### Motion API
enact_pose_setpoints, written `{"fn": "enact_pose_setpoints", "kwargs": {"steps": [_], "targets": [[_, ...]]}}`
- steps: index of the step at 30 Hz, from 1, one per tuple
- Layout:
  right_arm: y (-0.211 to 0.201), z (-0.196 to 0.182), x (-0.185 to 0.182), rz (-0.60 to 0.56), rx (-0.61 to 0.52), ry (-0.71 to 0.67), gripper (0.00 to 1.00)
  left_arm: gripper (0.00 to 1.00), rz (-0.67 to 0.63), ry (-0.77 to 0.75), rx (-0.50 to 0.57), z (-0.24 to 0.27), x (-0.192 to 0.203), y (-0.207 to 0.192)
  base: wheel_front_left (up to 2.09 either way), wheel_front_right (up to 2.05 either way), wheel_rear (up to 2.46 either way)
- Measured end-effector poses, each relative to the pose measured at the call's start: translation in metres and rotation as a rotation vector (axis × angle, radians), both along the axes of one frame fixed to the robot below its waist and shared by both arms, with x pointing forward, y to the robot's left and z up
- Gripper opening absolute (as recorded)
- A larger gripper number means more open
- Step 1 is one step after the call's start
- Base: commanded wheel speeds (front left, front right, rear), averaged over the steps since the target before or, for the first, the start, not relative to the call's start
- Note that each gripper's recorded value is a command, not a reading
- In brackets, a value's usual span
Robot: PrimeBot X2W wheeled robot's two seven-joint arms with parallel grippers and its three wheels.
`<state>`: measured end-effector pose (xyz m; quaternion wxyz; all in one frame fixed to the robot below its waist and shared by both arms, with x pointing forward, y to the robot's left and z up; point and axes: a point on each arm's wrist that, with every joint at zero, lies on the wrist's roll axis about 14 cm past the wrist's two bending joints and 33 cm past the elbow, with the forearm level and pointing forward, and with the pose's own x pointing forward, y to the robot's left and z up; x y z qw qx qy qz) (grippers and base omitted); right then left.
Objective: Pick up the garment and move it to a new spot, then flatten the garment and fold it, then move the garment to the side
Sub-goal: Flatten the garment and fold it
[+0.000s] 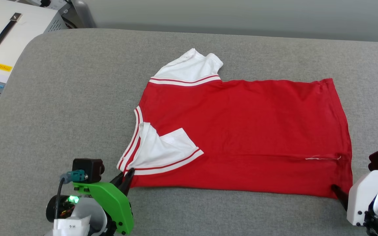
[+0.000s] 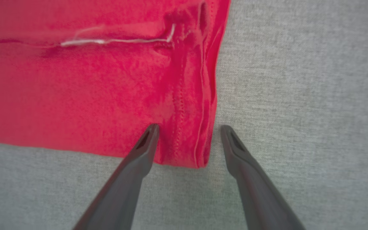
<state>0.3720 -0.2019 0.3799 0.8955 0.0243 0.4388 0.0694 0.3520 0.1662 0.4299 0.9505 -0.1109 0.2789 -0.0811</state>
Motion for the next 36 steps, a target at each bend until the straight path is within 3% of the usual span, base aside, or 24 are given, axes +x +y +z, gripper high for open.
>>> {"fn": "enact_pose_setpoints", "kwargs": {"steps": [3,5,6,18,32,36], "targets": [[0.000,-0.007,0.000,-0.002,0.002,0.024,1.00,0.00,0.000,0.005,-0.002,-0.001,-0.001,0.000,0.00,0.00,0.00],[0.003,-0.013,-0.004,0.002,0.010,0.048,0.44,0.00,0.000,0.010,0.000,-0.003,-0.001,0.000,0.00,0.00,0.00],[0.004,-0.014,-0.005,0.004,0.016,0.054,0.00,0.00,-0.001,0.014,0.001,-0.004,-0.002,0.000,0.00,0.00,0.00],[-0.011,0.001,-0.007,-0.032,0.036,-0.010,0.00,0.00,-0.004,0.037,0.013,-0.013,-0.015,0.002,0.00,0.00,0.00],[-0.026,0.013,-0.078,-0.116,0.055,0.049,0.00,0.00,-0.008,0.121,0.000,-0.035,-0.065,-0.003,0.00,0.00,0.00],[-0.025,0.010,-0.083,-0.122,0.055,0.061,0.00,0.00,-0.012,0.150,0.000,-0.044,-0.069,-0.004,0.00,0.00,0.00]]}}
